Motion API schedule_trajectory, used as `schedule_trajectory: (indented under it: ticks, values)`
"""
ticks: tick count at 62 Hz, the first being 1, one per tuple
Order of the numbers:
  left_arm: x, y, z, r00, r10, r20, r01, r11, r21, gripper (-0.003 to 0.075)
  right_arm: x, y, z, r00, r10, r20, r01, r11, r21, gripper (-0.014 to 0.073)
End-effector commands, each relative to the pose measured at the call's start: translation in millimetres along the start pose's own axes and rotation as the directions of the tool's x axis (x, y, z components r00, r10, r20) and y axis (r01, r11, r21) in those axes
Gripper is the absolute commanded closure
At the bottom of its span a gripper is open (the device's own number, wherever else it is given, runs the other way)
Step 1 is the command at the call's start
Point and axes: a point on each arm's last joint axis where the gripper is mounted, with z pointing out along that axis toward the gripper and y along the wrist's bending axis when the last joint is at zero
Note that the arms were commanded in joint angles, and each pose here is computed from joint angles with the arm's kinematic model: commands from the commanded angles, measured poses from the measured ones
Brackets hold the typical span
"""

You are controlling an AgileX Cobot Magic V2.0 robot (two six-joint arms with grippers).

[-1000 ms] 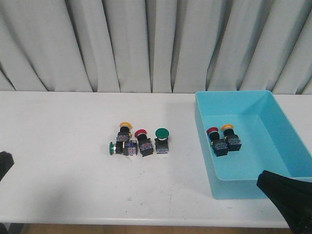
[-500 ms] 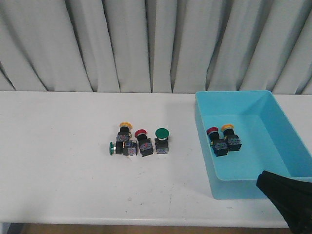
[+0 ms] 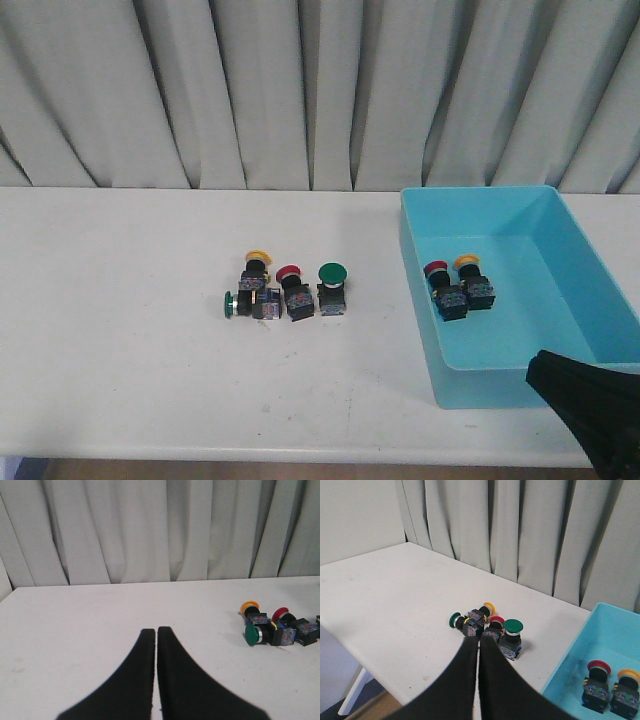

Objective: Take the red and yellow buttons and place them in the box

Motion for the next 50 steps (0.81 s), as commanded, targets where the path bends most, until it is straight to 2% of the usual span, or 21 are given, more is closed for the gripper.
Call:
schedule_trajectory:
  ticks: [1, 50]
  values:
    - [2.4, 1.2, 0.0, 0.998, -0.009, 0.07, 0.009, 1.0, -0.01, 0.0728, -10.7, -0.9, -0.9, 0.999, 0.02, 0.044, -0.02, 1.0, 0.005, 0.0598]
    - [2.8, 1.1, 0.0, 0.998, -0.009, 0.066, 0.009, 1.0, -0.009, 0.0728, -10.9, -1.9, -0.9, 0.999, 0.02, 0.046, -0.021, 1.0, 0.015, 0.0598]
